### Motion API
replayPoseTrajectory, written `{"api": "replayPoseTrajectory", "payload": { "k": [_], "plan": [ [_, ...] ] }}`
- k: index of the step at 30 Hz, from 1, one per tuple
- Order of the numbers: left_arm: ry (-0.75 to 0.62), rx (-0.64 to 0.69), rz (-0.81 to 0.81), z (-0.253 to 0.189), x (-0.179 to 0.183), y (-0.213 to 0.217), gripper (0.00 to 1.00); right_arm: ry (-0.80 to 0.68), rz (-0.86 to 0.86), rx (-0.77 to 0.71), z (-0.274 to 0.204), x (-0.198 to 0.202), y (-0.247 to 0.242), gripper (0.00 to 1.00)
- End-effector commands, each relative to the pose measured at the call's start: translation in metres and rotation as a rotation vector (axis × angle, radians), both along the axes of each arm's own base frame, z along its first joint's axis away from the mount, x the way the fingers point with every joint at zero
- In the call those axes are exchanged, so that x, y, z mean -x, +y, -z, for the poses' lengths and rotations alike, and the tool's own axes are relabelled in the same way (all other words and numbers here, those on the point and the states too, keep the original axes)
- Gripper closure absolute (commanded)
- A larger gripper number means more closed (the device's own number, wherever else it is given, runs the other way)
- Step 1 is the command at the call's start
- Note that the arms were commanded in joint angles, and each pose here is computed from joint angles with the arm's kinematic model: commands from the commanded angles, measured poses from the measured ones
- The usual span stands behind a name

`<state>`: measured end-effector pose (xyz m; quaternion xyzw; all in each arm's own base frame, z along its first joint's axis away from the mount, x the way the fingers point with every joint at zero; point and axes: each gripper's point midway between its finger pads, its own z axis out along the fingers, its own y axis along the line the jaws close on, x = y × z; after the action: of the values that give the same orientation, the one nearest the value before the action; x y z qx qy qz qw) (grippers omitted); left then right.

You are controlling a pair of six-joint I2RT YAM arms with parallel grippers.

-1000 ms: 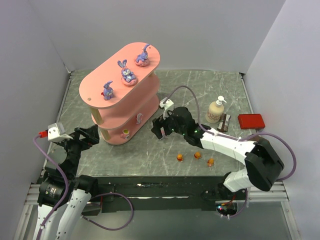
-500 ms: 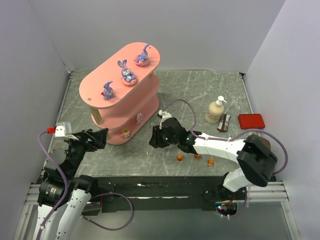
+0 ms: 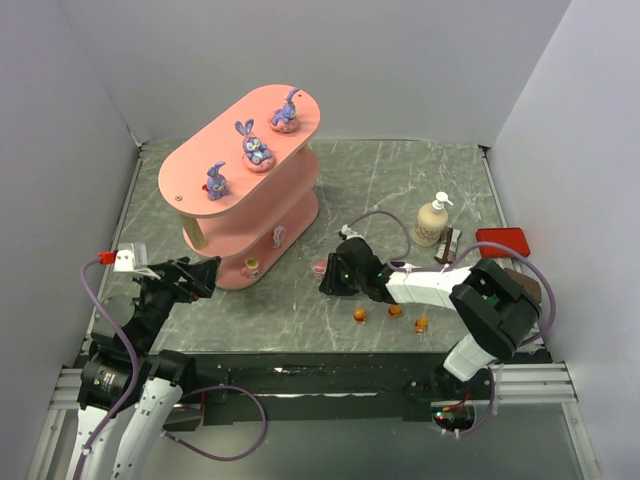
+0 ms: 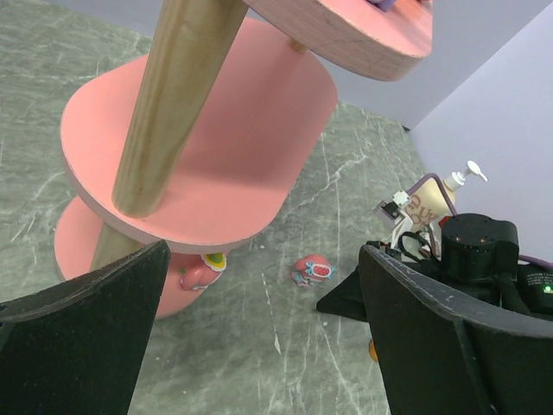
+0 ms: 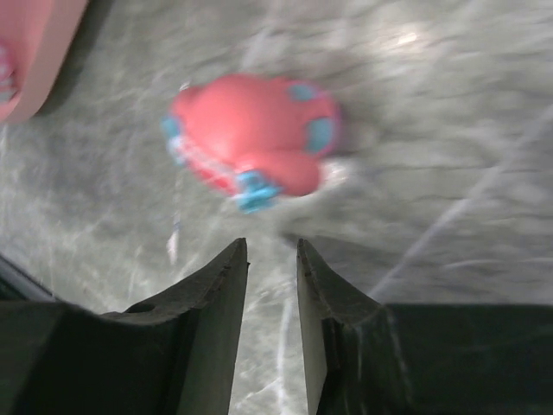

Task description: Place and organize the plastic toys onto the shelf

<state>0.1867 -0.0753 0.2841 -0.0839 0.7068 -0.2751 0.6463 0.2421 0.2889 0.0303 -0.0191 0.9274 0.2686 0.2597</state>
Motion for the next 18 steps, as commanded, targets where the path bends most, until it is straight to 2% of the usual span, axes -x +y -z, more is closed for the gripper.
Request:
{"api": "replayPoseTrajectory", "payload": {
  "k": [1,18],
  "plan": [
    [-0.02,0.023,-0.007,-0.007,-0.003,0.0,0.04,-0.01,0.087,-0.004,0.006,-0.019,-0.014,0.64],
    [-0.006,0.021,-0.024,-0.004,-0.006,0.002,0.04,-0.067,0.154,0.015,-0.001,-0.07,-0.028,0.67]
  ]
}}
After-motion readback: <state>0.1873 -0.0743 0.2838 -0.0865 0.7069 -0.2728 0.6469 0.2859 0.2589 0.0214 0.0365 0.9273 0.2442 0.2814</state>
